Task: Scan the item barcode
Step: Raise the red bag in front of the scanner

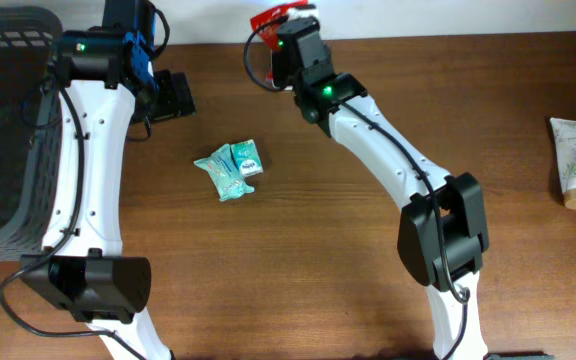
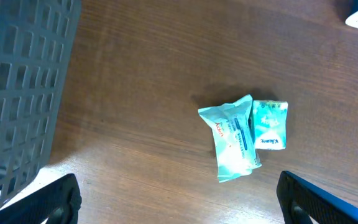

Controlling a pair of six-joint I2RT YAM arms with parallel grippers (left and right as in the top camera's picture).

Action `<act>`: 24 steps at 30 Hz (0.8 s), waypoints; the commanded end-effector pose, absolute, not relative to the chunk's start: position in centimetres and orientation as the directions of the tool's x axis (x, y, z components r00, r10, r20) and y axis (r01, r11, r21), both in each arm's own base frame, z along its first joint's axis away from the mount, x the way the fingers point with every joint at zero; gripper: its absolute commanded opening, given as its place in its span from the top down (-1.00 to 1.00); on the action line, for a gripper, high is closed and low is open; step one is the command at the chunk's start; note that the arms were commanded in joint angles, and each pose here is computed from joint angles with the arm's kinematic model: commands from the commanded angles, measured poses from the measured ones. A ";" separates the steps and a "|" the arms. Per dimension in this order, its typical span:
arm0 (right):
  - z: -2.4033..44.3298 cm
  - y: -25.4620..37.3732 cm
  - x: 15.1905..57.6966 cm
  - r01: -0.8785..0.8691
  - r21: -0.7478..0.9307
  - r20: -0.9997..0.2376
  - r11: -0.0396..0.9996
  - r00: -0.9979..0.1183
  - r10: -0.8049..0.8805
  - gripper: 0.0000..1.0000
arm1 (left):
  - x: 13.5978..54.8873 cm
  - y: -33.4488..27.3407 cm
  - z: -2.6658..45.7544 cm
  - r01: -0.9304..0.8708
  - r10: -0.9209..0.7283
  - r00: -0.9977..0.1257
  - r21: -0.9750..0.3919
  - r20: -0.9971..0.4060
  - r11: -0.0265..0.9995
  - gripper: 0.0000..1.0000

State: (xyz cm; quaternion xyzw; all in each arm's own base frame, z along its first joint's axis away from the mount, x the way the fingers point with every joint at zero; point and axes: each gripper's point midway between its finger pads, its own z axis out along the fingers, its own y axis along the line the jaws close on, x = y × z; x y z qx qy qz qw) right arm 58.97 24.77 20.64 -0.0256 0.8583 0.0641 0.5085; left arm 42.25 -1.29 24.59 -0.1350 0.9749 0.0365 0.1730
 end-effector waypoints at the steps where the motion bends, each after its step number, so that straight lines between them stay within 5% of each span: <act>1: 20.6 24.1 61.6 -0.081 0.103 -0.913 0.991 -0.402 0.063 0.92 | 42.2 -0.9 24.5 -0.289 -0.261 -0.901 0.030 -0.345 0.957 -0.98; 9: 20.2 24.7 64.5 -0.090 0.162 -0.957 0.983 -0.257 0.135 0.92 | 42.2 -0.9 24.5 -0.289 -0.261 -0.902 0.030 -0.345 0.957 -0.98; 24: 18.9 21.9 65.7 -0.053 0.158 -0.951 0.986 -0.276 0.137 0.92 | 42.2 -0.9 24.5 -0.288 -0.261 -0.902 0.030 -0.345 0.957 -0.98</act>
